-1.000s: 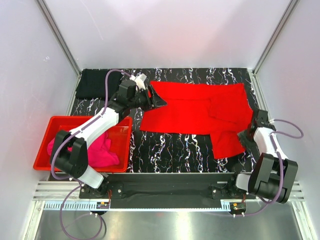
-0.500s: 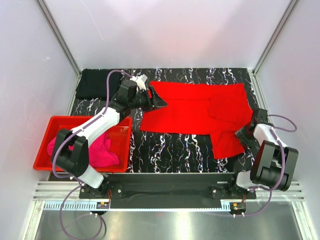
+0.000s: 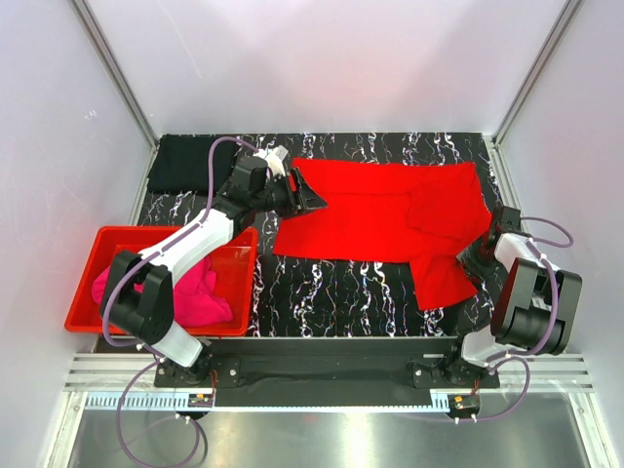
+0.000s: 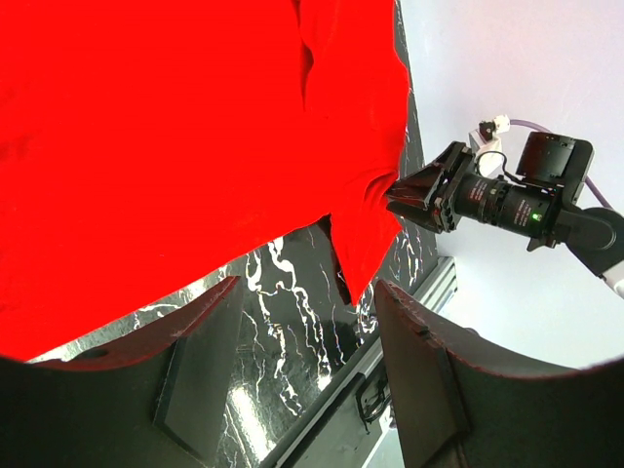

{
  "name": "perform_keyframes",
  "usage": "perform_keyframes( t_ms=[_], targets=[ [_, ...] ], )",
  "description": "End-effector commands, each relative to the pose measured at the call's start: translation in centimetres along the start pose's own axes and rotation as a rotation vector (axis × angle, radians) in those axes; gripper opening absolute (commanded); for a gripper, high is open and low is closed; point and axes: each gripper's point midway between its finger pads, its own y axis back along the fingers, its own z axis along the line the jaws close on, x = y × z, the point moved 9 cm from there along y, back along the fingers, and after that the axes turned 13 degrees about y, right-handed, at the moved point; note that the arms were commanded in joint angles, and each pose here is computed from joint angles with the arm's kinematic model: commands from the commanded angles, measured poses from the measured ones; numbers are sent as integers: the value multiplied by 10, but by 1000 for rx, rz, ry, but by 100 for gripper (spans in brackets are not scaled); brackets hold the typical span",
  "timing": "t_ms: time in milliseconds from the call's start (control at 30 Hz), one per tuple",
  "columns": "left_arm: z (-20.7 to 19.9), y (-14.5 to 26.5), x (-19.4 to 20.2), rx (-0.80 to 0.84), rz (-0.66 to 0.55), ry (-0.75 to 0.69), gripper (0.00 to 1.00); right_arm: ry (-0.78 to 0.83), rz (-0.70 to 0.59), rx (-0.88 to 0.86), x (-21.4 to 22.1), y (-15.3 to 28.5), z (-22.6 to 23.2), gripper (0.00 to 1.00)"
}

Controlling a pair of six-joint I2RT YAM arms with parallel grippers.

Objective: Fold and stack the t-shirts
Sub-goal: Fold the tshirt

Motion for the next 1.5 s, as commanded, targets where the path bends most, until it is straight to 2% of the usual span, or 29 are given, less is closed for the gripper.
perform_keyframes(
  t_ms=[0, 167, 300, 400, 500, 667, 867, 1000, 1167, 1333, 1467],
  targets=[
    [-5, 0, -3, 48, 2, -16, 61, 2, 18, -22, 0, -1, 1, 50],
    [-5, -2, -4, 59, -3, -18, 61, -6, 55, -3, 2, -7, 1, 44],
    [-6, -1, -4, 57, -6, -23, 61, -28, 52, 32, 3, -5, -2, 31],
    [-4, -2, -4, 53, -5, -22, 61, -48, 39, 56, 4, 1, -4, 27],
    [-3, -3, -4, 49, -5, -17, 61, -78, 28, 77, 5, 9, -5, 17],
    [2, -4, -5, 16, -30, -16, 61, -154, 18, 124, 9, 27, -9, 7],
    [29, -2, -6, -236, -154, 20, 61, -274, -90, 174, 19, 68, -17, 2],
    [54, 1, -2, -440, -252, 59, 64, -323, -191, 132, 25, 90, -19, 2],
    [76, -1, 1, -626, -292, 77, 68, -295, -192, 116, 27, 93, -19, 1],
    [95, -4, 2, -769, -327, 72, 63, -270, -163, 75, 27, 88, -15, 0],
    [106, -8, 10, -854, -355, 41, 62, -254, -186, 77, 28, 90, -17, 0]
  ],
)
